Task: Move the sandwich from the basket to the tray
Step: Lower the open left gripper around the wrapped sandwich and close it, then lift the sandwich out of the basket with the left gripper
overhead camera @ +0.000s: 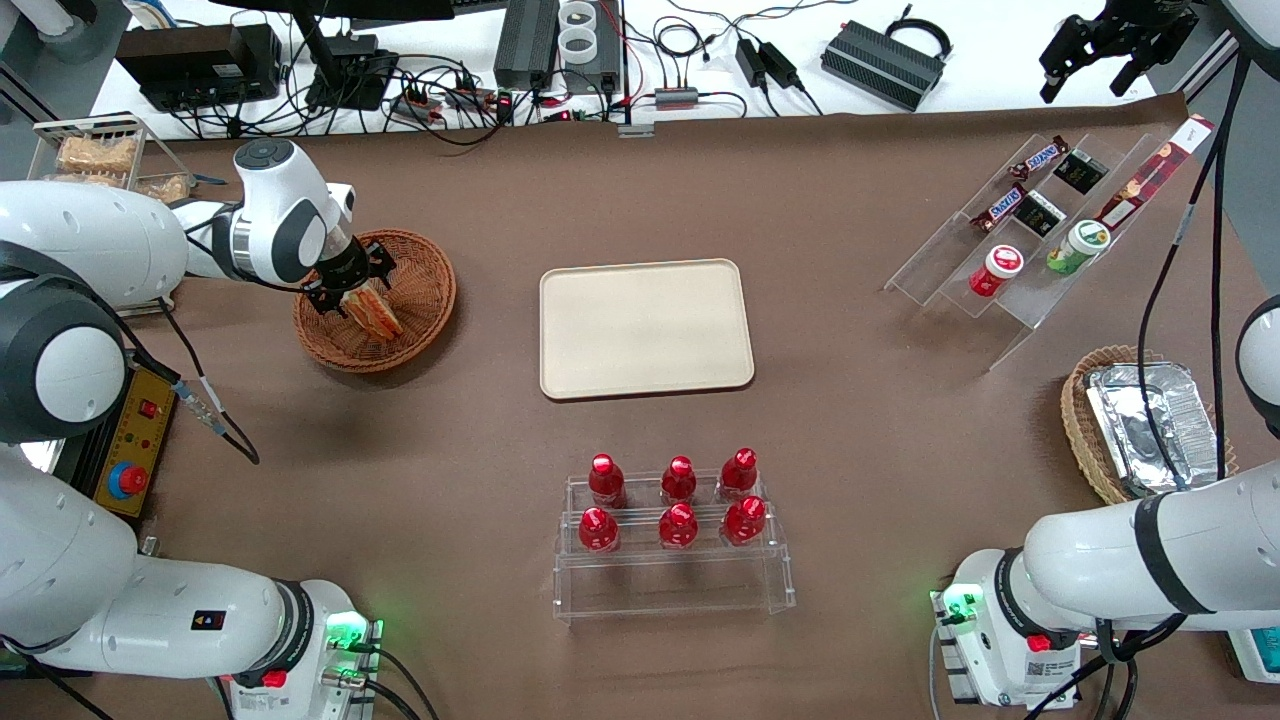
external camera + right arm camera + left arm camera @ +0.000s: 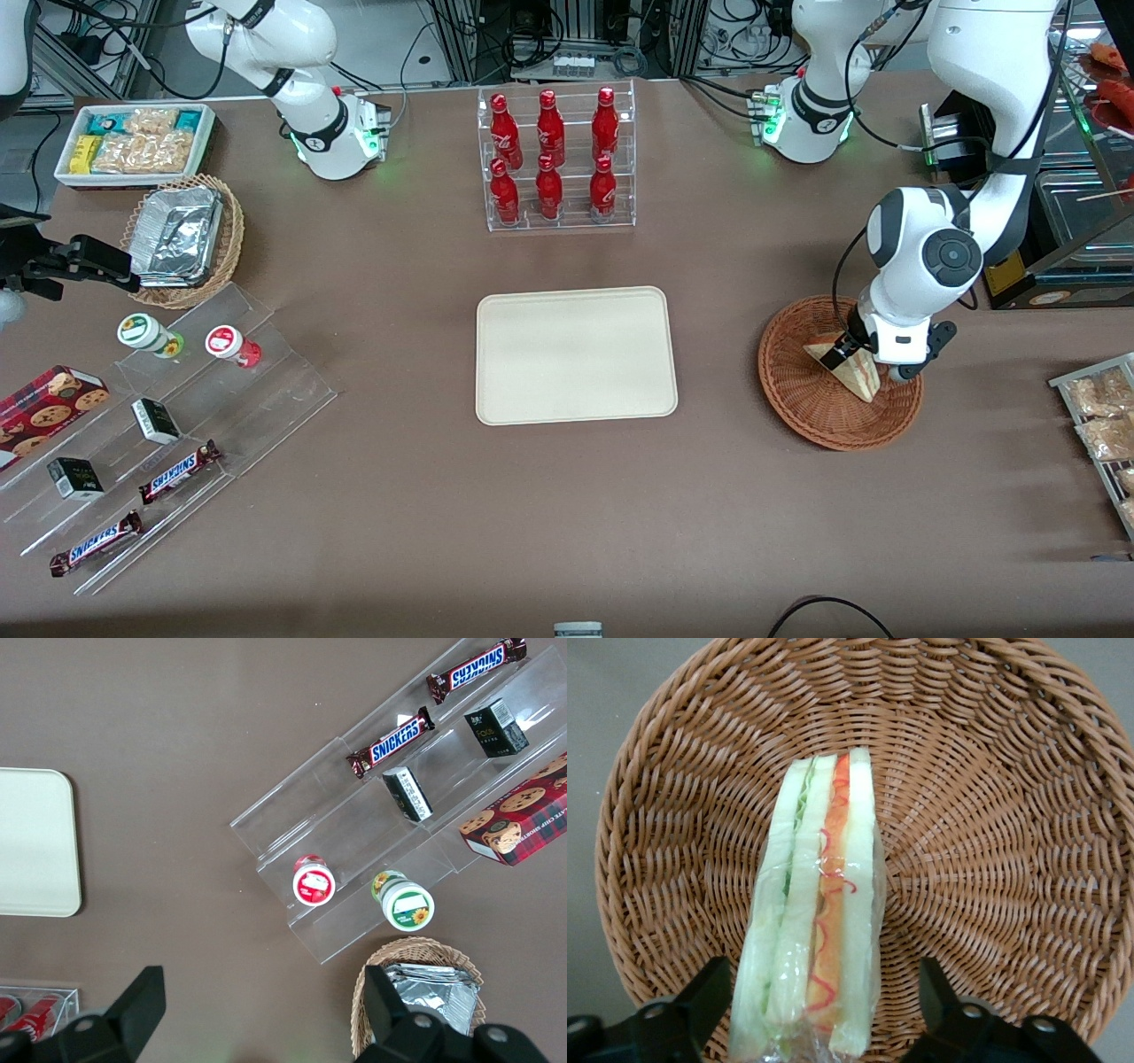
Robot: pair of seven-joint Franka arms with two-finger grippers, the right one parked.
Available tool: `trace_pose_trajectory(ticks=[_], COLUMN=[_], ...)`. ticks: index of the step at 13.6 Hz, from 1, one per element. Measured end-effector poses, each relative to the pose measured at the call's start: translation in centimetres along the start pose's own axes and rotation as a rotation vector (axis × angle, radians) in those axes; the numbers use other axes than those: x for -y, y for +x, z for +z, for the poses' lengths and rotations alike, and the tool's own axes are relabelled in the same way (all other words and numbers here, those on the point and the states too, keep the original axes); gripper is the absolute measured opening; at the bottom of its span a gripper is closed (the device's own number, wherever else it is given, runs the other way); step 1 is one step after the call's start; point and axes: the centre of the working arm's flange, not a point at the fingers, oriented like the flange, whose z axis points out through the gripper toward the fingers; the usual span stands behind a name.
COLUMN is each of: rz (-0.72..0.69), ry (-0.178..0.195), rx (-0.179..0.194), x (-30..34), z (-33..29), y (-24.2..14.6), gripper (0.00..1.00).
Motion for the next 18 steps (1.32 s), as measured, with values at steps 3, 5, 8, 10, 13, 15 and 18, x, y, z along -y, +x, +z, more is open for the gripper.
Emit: trace_pose_trajectory(ticks=[3, 5, 8, 10, 13, 15, 18], rz=[0.001, 0.002, 0.006, 0.026, 0.065, 0.098, 0.156], ry=[0.003, 0.008, 0.023, 0.037, 0.063, 0.066, 0.065], rx=[0.003, 0.006, 0.018, 0.030, 0.053, 0.056, 0.057], x=[0.1, 0.1, 0.2, 0.0, -2.1, -4.0, -6.6], z=[0.1, -0.1, -1.2, -2.9, -6.9, -9.5, -11.7], y=[-0.1, -0.1, -0.2, -0.2, -0.8, -1.6, -3.8], gripper=[0.56, 0.37, 0.29, 0.26, 0.15, 0.15, 0.15])
